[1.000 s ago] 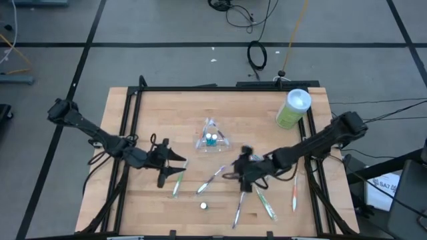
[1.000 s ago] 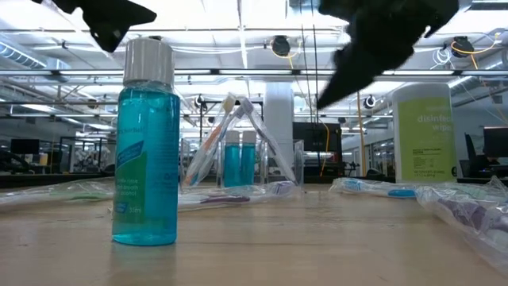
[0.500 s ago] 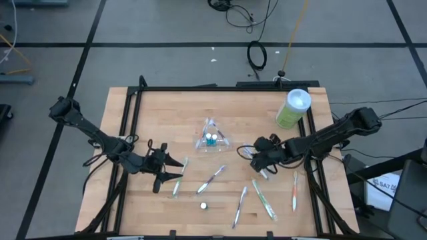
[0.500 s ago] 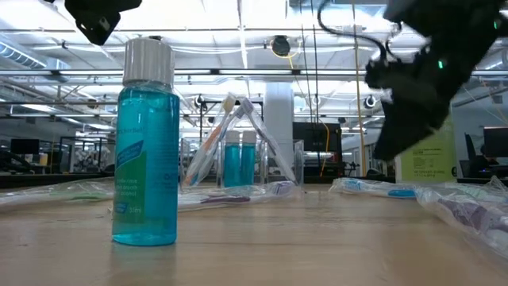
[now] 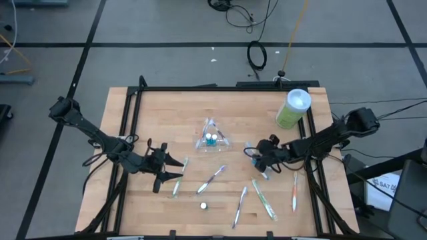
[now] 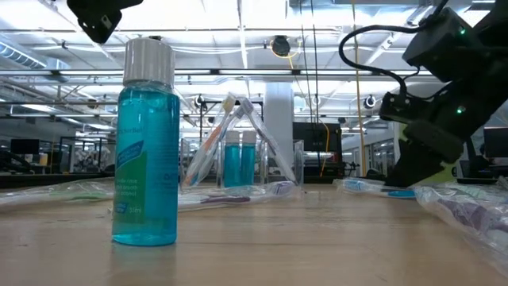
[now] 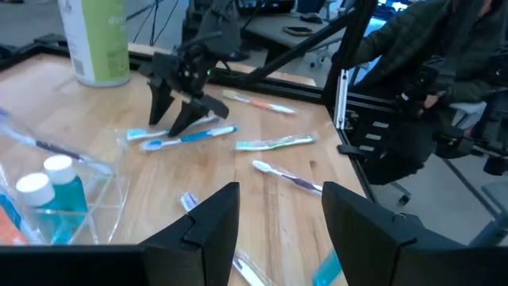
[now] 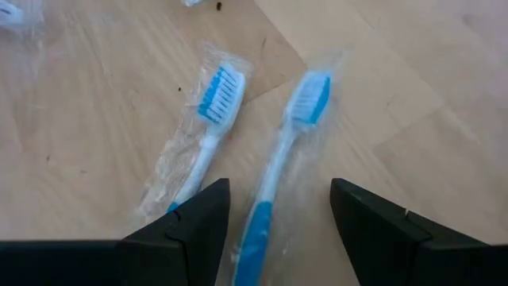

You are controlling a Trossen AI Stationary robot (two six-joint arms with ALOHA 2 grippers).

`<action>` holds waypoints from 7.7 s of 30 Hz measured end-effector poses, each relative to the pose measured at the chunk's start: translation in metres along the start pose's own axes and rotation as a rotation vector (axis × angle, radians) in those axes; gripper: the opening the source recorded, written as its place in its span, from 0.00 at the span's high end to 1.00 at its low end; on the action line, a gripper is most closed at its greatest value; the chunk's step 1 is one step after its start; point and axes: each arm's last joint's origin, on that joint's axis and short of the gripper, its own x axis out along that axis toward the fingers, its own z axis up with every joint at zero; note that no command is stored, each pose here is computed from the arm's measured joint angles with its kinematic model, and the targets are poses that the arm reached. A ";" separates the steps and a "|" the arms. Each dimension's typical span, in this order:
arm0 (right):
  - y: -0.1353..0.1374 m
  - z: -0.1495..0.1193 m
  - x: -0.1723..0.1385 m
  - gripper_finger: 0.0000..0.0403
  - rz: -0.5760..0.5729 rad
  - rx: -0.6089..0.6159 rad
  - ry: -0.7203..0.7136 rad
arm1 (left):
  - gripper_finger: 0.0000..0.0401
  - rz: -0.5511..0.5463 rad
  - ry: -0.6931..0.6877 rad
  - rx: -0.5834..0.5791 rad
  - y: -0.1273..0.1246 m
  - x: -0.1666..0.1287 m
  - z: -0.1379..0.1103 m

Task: Pick & Place toothbrushing station
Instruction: Put the right blue toothbrush into the transparent organizer, then put the top green toothbrush into the transparent organizer

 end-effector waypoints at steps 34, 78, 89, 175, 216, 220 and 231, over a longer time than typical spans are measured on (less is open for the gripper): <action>-0.017 0.038 0.015 0.97 -0.106 0.032 -0.274 | 0.53 0.004 0.006 0.130 0.001 0.000 -0.001; 0.030 0.147 0.069 0.99 0.240 -0.125 -1.090 | 0.53 0.204 -0.032 0.089 0.038 0.012 0.012; 0.023 0.124 0.082 0.99 0.088 -0.017 -0.995 | 0.53 0.201 -0.028 0.104 0.038 0.012 0.012; -0.008 0.061 -0.062 0.51 0.176 -0.125 -0.288 | 0.53 0.491 0.582 -0.530 0.046 0.045 -0.088; -0.006 0.081 -0.068 0.51 0.221 -0.094 -0.472 | 0.53 0.533 0.491 -0.518 0.062 0.065 -0.090; -0.006 0.081 -0.068 0.51 0.220 -0.094 -0.472 | 0.53 0.536 0.474 -0.497 0.062 0.072 -0.095; -0.006 0.081 -0.068 0.51 0.219 -0.097 -0.472 | 0.53 0.594 0.524 -0.462 0.066 0.081 -0.114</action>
